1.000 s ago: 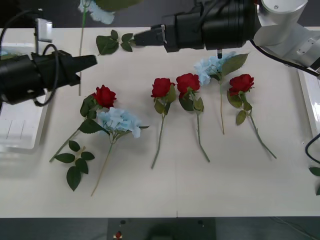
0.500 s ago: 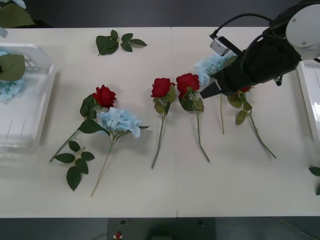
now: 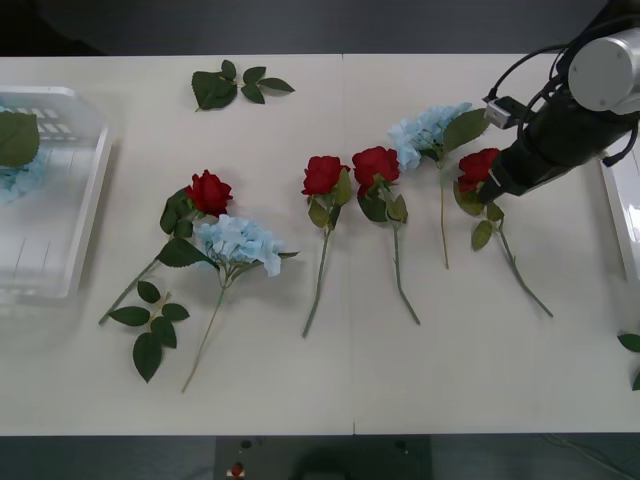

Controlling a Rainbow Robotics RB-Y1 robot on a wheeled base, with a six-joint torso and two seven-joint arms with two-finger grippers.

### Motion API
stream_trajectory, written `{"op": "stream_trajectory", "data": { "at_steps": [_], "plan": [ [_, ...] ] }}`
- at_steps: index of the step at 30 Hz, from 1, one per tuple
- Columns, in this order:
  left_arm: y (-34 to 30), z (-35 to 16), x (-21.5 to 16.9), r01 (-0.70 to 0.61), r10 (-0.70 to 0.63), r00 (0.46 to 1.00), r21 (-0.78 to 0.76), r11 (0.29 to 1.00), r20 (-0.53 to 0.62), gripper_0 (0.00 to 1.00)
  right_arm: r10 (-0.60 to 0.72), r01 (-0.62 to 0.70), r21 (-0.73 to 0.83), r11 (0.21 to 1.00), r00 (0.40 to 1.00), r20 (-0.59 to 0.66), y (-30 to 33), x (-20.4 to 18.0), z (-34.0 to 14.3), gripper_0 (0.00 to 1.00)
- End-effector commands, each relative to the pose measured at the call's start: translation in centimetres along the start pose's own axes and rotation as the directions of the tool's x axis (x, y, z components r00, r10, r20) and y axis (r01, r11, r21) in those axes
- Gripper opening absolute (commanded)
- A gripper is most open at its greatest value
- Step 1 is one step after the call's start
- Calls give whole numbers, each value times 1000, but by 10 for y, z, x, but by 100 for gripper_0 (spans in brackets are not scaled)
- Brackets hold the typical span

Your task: Put the red flowers into the right box and the blue flowers into the left box

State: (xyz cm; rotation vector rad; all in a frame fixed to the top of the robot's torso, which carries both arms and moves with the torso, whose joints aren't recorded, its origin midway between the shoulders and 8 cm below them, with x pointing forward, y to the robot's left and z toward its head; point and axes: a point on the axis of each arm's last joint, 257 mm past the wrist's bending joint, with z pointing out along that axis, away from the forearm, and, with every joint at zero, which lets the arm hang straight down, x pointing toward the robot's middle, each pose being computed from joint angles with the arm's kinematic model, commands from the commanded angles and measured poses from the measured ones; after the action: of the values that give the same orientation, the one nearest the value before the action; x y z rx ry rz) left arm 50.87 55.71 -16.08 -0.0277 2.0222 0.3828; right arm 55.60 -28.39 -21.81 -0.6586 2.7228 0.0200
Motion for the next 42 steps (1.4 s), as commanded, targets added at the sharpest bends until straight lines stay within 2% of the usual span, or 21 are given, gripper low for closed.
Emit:
{"op": "stream_trajectory", "data": {
  "at_steps": [1, 8, 9, 11, 13, 17, 21, 23, 26, 30, 36, 42],
  "plan": [
    [-1, -1, 22, 3, -3, 999, -18, 1000, -34, 0, 18, -20, 48, 999, 999, 45, -10, -32, -12, 100],
    [-14, 3, 53, 21, -20, 996, 5, 1000, -88, 2, 14, -17, 102, 995, 1000, 26, -20, -32, 2, 100],
    [-14, 4, 57, 25, -24, 995, 8, 1000, -97, 8, 11, -14, 108, 994, 1000, 27, -21, -32, 5, 100],
    [-18, 5, 62, 44, -42, 994, 18, 999, -106, 35, 17, -21, 112, 994, 999, 32, -22, -31, 14, 100],
    [-19, 6, 64, 59, -56, 993, 24, 998, -108, 51, 10, -15, 117, 993, 999, 38, -19, -32, 24, 100],
    [-23, 5, 65, 78, -73, 991, 41, 996, -110, 64, -6, -1, 135, 991, 999, 52, -20, -32, 34, 100],
    [-41, -4, 70, 176, -154, 974, 125, 977, -165, 85, -5, -2, 132, 991, 998, 55, -20, -25, 46, 100],
    [-54, -14, 65, 250, -213, 958, 198, 948, -190, 100, -8, 1, 137, 991, 999, 53, -22, -20, 51, 100],
    [-74, -30, 51, 276, -217, 953, 304, 912, -212, 100, -6, 0, 149, 989, 999, 46, -27, -14, 56, 100],
    [-97, -55, 13, 191, -120, 973, 396, 898, -198, 100, -2, -6, 159, 987, 999, 48, -31, -9, 61, 100],
    [-100, -76, -43, 52, -3, 992, 391, 919, -125, 100, 11, -19, 159, 987, 999, 47, -31, -5, 68, 100],
    [-139, -99, -70, 61, 19, 984, 434, 899, -178, 100, 26, -34, 156, 987, 998, 51, -27, -4, 80, 100]
  ]
}}
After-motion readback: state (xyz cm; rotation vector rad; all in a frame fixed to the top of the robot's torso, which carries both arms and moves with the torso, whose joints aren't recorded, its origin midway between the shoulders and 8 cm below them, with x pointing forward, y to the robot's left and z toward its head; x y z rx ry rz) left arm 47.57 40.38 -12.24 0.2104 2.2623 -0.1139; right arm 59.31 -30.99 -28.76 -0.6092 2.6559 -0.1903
